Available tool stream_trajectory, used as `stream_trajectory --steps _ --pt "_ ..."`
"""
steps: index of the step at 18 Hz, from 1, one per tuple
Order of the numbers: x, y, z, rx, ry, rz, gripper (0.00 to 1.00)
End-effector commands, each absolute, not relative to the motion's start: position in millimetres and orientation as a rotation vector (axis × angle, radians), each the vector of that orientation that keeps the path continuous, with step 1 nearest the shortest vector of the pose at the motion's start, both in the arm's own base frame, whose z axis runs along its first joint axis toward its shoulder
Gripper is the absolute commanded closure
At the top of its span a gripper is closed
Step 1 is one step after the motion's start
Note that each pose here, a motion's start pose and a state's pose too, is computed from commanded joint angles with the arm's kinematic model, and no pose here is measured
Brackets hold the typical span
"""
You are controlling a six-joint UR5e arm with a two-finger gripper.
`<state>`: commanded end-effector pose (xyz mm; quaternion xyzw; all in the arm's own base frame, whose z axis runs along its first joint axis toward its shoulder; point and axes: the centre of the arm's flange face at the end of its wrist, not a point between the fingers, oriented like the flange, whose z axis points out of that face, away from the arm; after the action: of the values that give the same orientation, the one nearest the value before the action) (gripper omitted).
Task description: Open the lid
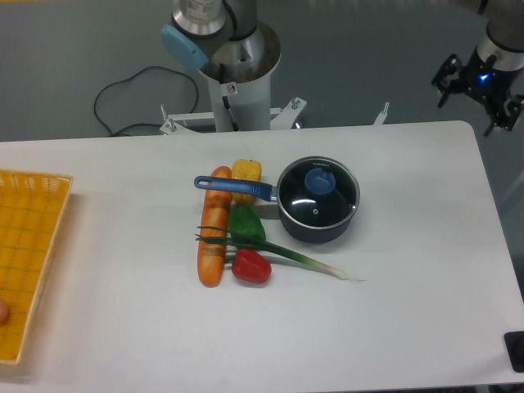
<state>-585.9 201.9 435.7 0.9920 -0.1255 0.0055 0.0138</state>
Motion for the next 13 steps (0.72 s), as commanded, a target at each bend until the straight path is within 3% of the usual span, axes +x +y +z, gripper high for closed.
stream_trajectory --steps 13 --pt "-578.2 218.8 431.8 3.085 -0.434 0.026 0.0"
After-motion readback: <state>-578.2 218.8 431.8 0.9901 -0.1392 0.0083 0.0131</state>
